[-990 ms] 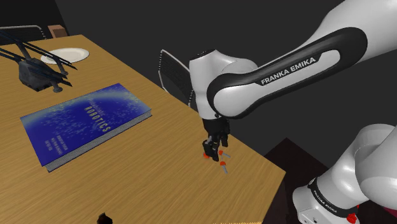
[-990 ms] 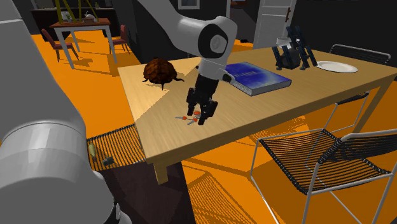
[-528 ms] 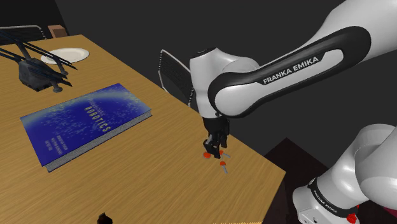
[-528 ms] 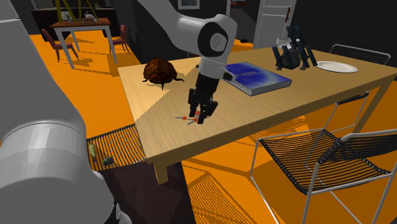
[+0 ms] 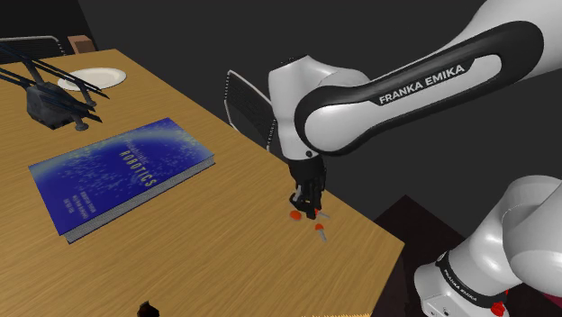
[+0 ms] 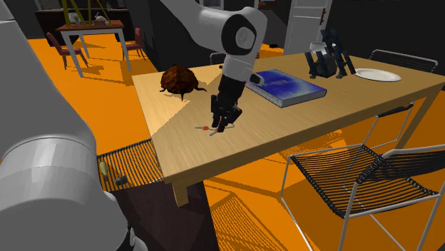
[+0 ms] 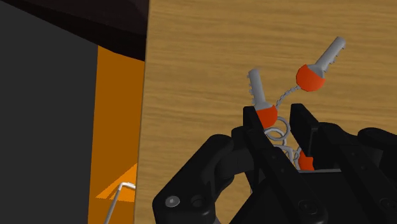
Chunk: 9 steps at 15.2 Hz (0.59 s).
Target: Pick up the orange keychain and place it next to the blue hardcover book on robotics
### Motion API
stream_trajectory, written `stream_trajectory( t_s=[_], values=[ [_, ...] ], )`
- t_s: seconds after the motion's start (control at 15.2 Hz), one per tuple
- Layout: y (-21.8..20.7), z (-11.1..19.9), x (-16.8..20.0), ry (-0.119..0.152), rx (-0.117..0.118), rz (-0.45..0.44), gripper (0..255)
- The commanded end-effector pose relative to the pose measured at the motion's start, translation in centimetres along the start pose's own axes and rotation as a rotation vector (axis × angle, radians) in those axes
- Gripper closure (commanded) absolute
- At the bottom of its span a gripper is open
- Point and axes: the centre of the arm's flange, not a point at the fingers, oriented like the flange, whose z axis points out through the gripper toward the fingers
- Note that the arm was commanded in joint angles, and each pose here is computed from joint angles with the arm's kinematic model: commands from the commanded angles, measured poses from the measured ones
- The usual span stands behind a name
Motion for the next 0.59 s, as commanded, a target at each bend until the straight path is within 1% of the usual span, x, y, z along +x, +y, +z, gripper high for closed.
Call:
stream_trajectory(
  t_s=[0.0,0.53],
  values=[
    [-0.1,-0.9,-0.4,-0.001,0.000,0.000,255],
    [-0.2,-4.8,-1.9,-0.001,0.000,0.000,255]
  ],
)
